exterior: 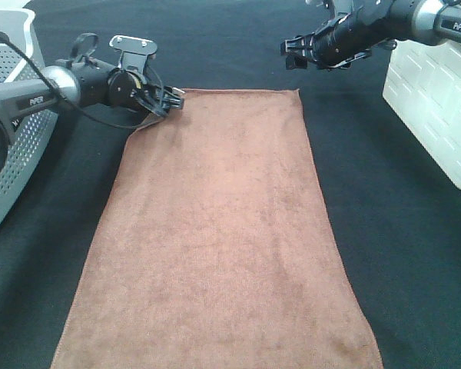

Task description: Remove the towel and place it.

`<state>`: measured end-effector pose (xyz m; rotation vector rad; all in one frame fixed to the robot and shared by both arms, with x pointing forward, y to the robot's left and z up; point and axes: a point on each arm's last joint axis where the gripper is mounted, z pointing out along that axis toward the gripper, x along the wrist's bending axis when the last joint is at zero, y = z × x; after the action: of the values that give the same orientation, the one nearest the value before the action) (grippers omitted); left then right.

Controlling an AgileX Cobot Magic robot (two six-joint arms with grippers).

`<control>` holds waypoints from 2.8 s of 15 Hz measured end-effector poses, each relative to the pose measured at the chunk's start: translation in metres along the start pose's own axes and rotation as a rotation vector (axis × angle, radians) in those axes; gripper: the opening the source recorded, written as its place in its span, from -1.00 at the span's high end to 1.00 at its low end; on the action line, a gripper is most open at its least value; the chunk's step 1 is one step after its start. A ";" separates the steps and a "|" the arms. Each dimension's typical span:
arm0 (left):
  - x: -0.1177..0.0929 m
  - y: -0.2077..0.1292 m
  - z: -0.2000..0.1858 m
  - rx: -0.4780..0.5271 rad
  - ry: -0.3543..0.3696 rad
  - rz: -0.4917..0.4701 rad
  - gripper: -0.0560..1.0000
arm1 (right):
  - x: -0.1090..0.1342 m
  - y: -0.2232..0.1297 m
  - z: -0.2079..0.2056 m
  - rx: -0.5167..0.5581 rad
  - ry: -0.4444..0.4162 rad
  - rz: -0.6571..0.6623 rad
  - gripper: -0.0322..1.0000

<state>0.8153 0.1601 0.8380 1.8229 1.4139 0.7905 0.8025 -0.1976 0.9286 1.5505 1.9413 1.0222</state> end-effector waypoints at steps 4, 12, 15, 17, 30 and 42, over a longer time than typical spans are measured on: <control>0.019 0.000 0.000 0.012 0.029 -0.011 -0.34 | 0.000 0.000 0.000 0.000 0.000 -0.005 -0.29; 0.032 0.027 -0.019 0.007 0.051 -0.050 -0.34 | 0.000 0.000 0.000 -0.002 -0.001 -0.009 -0.29; 0.032 0.028 -0.019 0.004 0.048 -0.060 -0.34 | 0.000 0.000 0.000 -0.002 -0.001 -0.009 -0.29; 0.032 0.028 -0.020 0.002 0.048 -0.059 -0.34 | 0.000 0.000 0.000 -0.002 -0.001 -0.009 -0.29; 0.057 0.003 -0.004 0.064 0.099 -0.045 -0.34 | 0.002 -0.007 0.000 0.079 0.026 -0.009 -0.29; 0.059 0.092 -0.068 -0.109 0.020 -0.261 -0.34 | 0.014 0.042 -0.058 0.020 0.051 -0.037 -0.29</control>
<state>0.8244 0.2124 0.9553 1.5142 1.5517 0.7362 0.7826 -0.1961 0.9985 1.5066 2.0129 1.0397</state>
